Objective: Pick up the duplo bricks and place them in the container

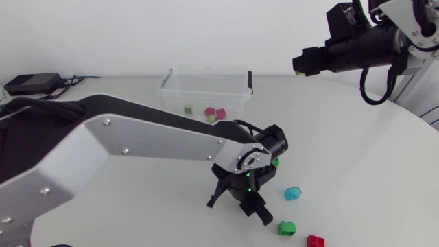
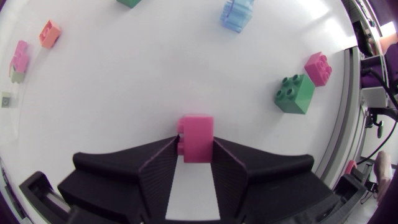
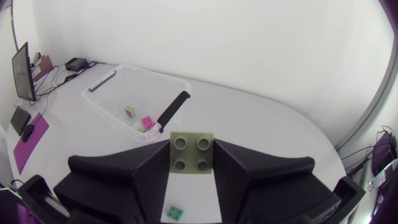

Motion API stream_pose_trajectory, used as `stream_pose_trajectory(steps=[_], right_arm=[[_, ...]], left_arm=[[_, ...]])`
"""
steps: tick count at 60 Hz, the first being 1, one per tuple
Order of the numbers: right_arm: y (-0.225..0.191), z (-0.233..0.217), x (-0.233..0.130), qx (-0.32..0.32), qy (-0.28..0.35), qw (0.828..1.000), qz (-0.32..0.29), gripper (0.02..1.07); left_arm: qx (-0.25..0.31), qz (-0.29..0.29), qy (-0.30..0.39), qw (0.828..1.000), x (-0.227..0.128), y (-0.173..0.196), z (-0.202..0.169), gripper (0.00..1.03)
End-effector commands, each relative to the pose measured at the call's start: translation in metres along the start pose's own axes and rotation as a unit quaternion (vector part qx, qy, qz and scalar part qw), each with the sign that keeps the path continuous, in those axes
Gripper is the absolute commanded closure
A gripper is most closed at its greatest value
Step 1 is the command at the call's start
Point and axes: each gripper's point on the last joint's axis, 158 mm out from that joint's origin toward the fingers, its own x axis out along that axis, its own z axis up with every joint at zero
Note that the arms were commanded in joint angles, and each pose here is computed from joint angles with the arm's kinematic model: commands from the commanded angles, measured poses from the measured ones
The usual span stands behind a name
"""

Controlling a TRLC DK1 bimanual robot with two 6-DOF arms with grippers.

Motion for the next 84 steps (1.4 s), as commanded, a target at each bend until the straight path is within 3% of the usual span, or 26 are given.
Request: stream_pose_trajectory(steps=[1, 18, 27, 40, 46, 50, 56, 76, 84], right_arm=[[0.003, 0.01, 0.004, 0.0, -0.009, 1.0, 0.006, 0.81], [0.059, 0.036, 0.048, -0.028, -0.009, 0.998, 0.052, 0.81], [0.08, 0.04, 0.08, -0.038, -0.004, 0.997, 0.063, 0.81], [0.104, 0.032, 0.137, -0.058, 0.017, 0.995, 0.077, 0.8], [0.108, 0.03, 0.155, -0.069, 0.028, 0.994, 0.077, 0.6], [0.108, 0.028, 0.167, -0.074, 0.035, 0.994, 0.075, 0.41], [0.108, 0.031, 0.168, -0.076, 0.037, 0.994, 0.075, 0.2], [0.107, 0.014, 0.12, -0.093, 0.042, 0.992, 0.075, 0.17], [0.103, -0.002, 0.088, -0.097, 0.043, 0.992, 0.075, 0.15]], left_arm=[[-0.015, 0.002, -0.013, 1.0, -0.024, 0.007, -0.008, 0.77], [-0.042, 0.05, -0.123, 0.99, -0.125, 0.053, -0.014, 0.77], [-0.069, 0.085, -0.185, 0.977, -0.175, 0.091, -0.014, 0.76], [-0.091, 0.142, -0.264, 0.95, -0.221, 0.154, -0.005, 0.75], [-0.108, 0.166, -0.297, 0.934, -0.24, 0.181, 0.0, 0.75], [-0.121, 0.185, -0.319, 0.922, -0.248, 0.204, 0.004, 0.74], [-0.133, 0.187, -0.326, 0.917, -0.247, 0.226, 0.01, 0.74], [-0.172, 0.194, -0.329, 0.908, -0.232, 0.284, 0.025, 0.69], [-0.19, 0.196, -0.357, 0.893, -0.235, 0.315, 0.034, 0.68]])
